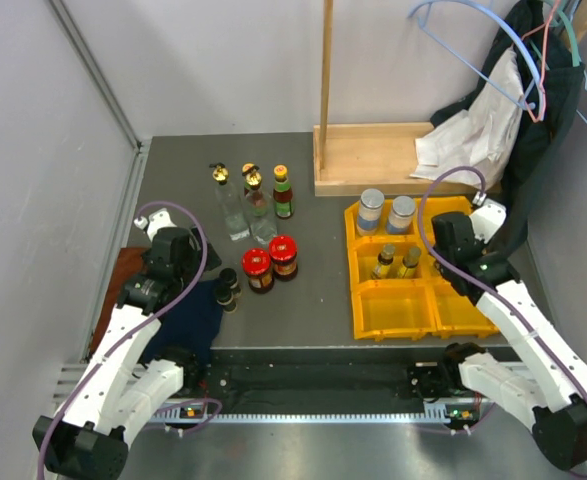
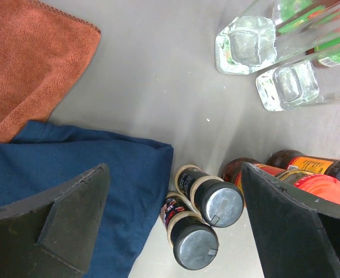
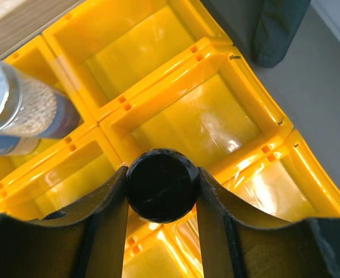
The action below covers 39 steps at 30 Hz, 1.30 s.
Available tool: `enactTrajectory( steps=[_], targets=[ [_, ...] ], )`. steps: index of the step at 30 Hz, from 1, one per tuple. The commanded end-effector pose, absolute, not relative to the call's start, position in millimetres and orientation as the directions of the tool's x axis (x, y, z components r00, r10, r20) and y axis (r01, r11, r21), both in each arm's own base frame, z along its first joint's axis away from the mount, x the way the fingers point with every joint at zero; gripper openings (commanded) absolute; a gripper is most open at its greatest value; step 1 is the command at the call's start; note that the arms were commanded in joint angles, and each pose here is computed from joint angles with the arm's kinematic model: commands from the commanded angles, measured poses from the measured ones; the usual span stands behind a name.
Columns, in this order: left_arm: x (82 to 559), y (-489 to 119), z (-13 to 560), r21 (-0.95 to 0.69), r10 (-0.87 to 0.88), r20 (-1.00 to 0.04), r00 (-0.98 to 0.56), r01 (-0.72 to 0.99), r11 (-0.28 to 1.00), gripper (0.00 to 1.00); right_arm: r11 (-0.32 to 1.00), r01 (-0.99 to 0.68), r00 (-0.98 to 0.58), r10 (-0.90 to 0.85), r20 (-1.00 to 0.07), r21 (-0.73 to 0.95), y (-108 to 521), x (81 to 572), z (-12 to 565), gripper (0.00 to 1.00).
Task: Organize the condiment bottles
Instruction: Place the bottle in the storage box.
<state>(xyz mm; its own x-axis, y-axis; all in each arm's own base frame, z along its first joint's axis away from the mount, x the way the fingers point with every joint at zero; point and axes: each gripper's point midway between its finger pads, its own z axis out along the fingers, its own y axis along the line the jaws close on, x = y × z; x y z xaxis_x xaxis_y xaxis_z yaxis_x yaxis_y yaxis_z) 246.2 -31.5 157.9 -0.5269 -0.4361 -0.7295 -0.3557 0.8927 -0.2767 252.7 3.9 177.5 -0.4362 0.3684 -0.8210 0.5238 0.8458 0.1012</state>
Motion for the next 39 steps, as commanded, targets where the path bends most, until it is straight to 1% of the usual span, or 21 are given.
enactTrajectory(
  steps=[1,3,14,18,20,22,24,27,29,32,33,34,35,36,39],
  targets=[
    [256.0,-33.3,173.1,-0.301,-0.436,-0.755,-0.490,-0.331,0.894,0.99,0.823,0.527,-0.339,0.430,-0.836,0.210,6.1,283.9,180.0,0.00],
    [254.4,-33.6,172.4,-0.300,-0.434,-0.753,-0.494,-0.330,0.895,0.99,0.819,0.536,-0.325,0.422,-0.846,0.203,3.3,290.9,175.8,0.00],
    [253.3,-32.0,172.2,-0.290,-0.424,-0.758,-0.495,-0.327,0.900,0.99,0.810,0.572,-0.361,0.393,-0.846,0.132,-1.1,316.7,147.4,0.00],
    [253.1,-31.9,171.2,-0.285,-0.420,-0.759,-0.498,-0.325,0.901,0.99,0.810,0.575,-0.382,0.389,-0.838,0.114,-1.4,318.3,134.4,0.02],
    [253.0,-31.4,170.5,-0.283,-0.419,-0.759,-0.499,-0.327,0.902,0.99,0.814,0.569,-0.386,0.386,-0.838,0.113,-0.4,319.2,129.0,0.06],
    [252.9,-31.9,170.4,-0.284,-0.418,-0.758,-0.501,-0.324,0.903,0.99,0.818,0.567,-0.400,0.373,-0.837,0.094,-1.9,317.7,121.8,0.12],
    [253.3,-32.3,170.0,-0.284,-0.418,-0.757,-0.503,-0.323,0.903,0.99,0.820,0.565,-0.402,0.368,-0.838,0.090,-1.6,318.4,119.8,0.15],
    [252.6,-29.8,169.3,-0.275,-0.419,-0.757,-0.502,-0.337,0.900,0.99,0.821,0.566,-0.414,0.364,-0.835,0.077,-2.3,317.0,115.3,0.24],
    [252.9,-29.7,169.7,-0.271,-0.418,-0.756,-0.504,-0.339,0.901,0.99,0.819,0.569,-0.416,0.364,-0.833,0.074,-2.5,316.8,114.3,0.27],
    [252.2,-29.5,171.7,-0.273,-0.421,-0.753,-0.506,-0.342,0.899,0.99,0.820,0.568,-0.423,0.366,-0.829,0.073,-2.2,314.9,114.0,0.41],
    [251.9,-29.8,171.4,-0.270,-0.418,-0.752,-0.509,-0.340,0.901,0.99,0.819,0.569,-0.423,0.367,-0.829,0.072,-2.9,314.1,114.2,0.53],
    [250.8,-28.8,172.1,-0.267,-0.417,-0.753,-0.509,-0.342,0.901,0.99,0.822,0.566,-0.427,0.365,-0.827,0.071,-2.3,312.9,115.1,0.59],
    [251.0,-28.8,174.1,-0.269,-0.416,-0.755,-0.507,-0.340,0.901,0.99,0.819,0.569,-0.425,0.368,-0.827,0.072,-2.6,312.2,115.8,0.63],
    [250.3,-28.5,175.3,-0.268,-0.414,-0.757,-0.505,-0.338,0.902,0.99,0.818,0.570,-0.421,0.370,-0.828,0.076,-3.2,312.1,118.0,0.71],
    [247.9,-27.6,179.9,-0.261,-0.405,-0.761,-0.507,-0.332,0.906,0.99,0.821,0.565,-0.415,0.371,-0.831,0.084,-3.0,309.4,125.8,0.83]
  ],
)
